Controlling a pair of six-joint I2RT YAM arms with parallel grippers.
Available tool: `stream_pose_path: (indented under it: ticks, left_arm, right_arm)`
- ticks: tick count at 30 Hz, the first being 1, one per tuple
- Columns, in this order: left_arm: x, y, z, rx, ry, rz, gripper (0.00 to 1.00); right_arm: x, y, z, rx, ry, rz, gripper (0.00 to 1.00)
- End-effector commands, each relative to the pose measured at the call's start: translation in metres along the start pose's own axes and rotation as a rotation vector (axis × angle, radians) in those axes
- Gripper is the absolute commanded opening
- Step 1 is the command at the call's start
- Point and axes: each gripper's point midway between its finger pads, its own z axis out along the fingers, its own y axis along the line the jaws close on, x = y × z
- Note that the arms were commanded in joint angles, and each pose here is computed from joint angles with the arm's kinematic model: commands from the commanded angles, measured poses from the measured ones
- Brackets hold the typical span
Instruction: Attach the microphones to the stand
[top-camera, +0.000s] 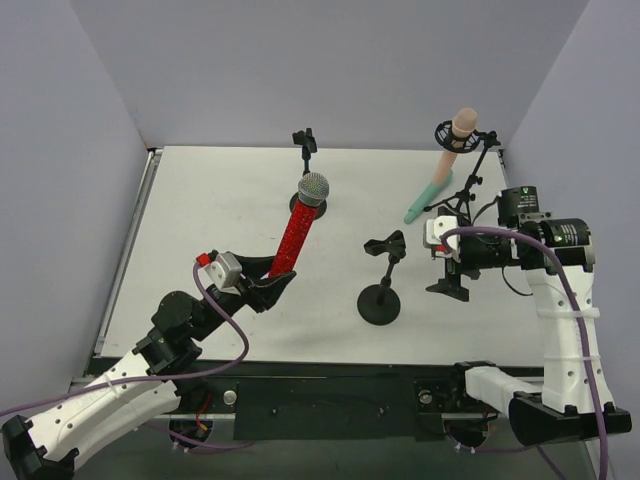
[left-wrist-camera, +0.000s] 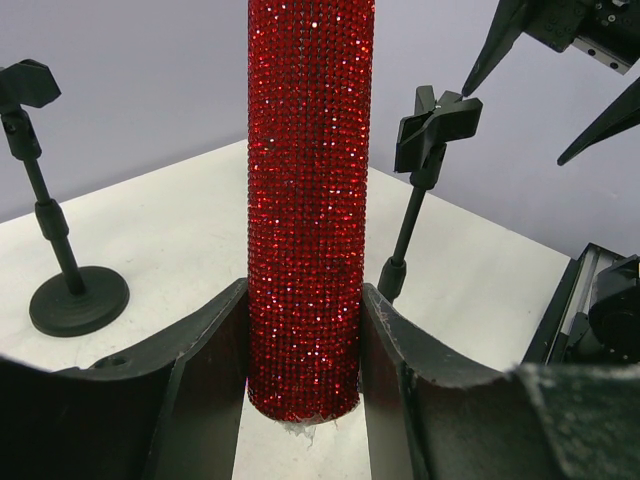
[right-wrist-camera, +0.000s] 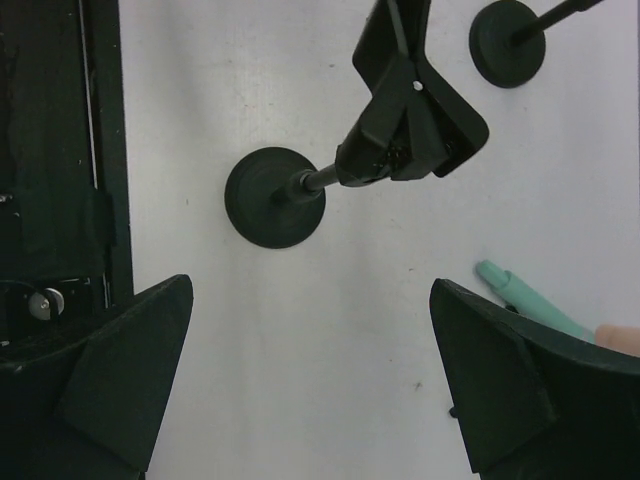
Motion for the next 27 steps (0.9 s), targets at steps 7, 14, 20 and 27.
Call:
stream_pose_path:
  ticks: [7, 14, 20, 27]
  left_arm:
    - [-0.024, -0.005, 0.001, 0.016, -0.076, 0.002, 0.0]
    - [-0.023, -0.005, 0.001, 0.017, -0.074, 0.002, 0.0]
    - [-0.022, -0.005, 0.001, 0.017, -0.076, 0.002, 0.0]
    - [-0.02, -0.006, 0.003, 0.021, -0.071, -0.006, 0.0]
  right_arm:
    - [-0.013, 0.008, 0.013, -0.145, -0.029, 0.101, 1.0]
    - [-0.019, -0.004, 0.032, -0.171, -0.019, 0.108, 1.0]
    - [-0.026, -0.014, 0.038, -0.186, -0.026, 0.121, 0.98]
    - [-0.031, -0.018, 0.047, -0.225, -0.032, 0.13, 0.93]
